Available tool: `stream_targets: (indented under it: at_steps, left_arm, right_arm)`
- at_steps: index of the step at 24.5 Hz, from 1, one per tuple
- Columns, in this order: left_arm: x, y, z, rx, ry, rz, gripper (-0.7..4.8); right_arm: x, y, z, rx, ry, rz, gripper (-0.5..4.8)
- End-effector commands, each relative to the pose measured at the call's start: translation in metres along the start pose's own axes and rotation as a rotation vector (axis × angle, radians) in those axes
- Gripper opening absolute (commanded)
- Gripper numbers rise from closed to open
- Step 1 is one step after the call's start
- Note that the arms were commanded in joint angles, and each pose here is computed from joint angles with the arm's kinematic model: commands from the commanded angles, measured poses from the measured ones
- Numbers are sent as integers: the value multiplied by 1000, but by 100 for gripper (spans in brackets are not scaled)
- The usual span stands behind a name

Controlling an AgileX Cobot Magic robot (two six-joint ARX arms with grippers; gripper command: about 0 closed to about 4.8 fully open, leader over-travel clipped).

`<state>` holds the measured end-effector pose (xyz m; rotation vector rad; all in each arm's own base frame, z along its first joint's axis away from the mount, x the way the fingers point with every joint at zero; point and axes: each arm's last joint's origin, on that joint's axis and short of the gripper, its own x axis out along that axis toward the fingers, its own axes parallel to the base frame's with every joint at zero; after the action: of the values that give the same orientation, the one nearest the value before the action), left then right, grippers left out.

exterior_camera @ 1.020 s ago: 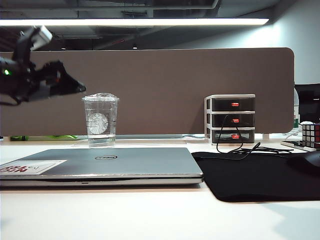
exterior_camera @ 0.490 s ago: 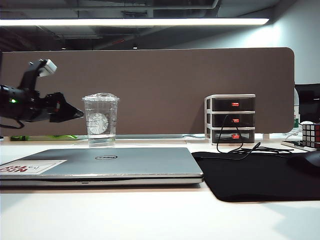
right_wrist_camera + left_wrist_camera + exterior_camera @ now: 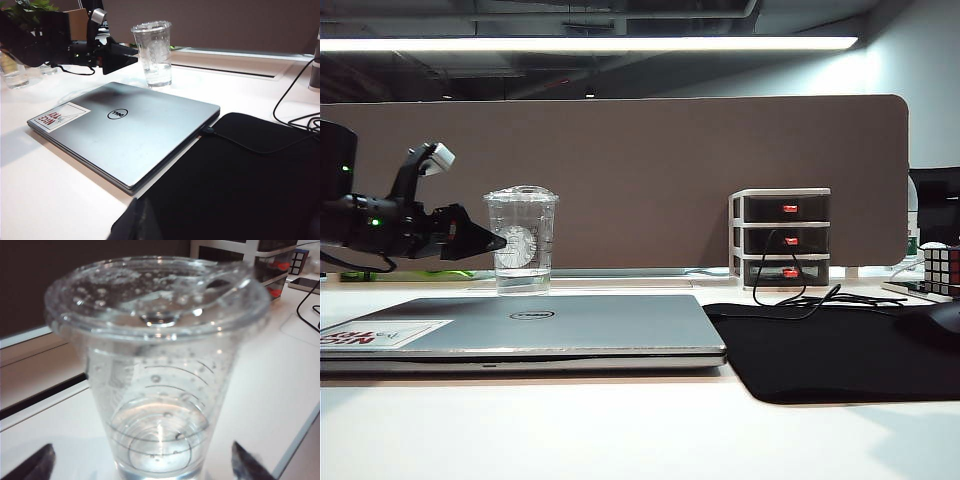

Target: Pick up the coffee cup and place it on the right side of the laptop.

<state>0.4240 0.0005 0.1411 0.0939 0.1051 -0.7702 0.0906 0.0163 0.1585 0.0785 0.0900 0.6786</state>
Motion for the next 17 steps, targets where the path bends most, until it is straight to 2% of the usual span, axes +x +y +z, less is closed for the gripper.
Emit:
stream_targets:
  at_steps: [1,10,17]
  left_arm:
    - [4,4,0,6,-12,-29,479]
    - [20,16,-9,-10,-10,-97,479]
    - [29,18,-5,4,-22,-116,479]
  right_arm:
    - [0,0,-2,-1,1,5,-1]
    - [0,0,-2,-1,1,5,-1]
    - [0,0,-2,-1,1,5,-1]
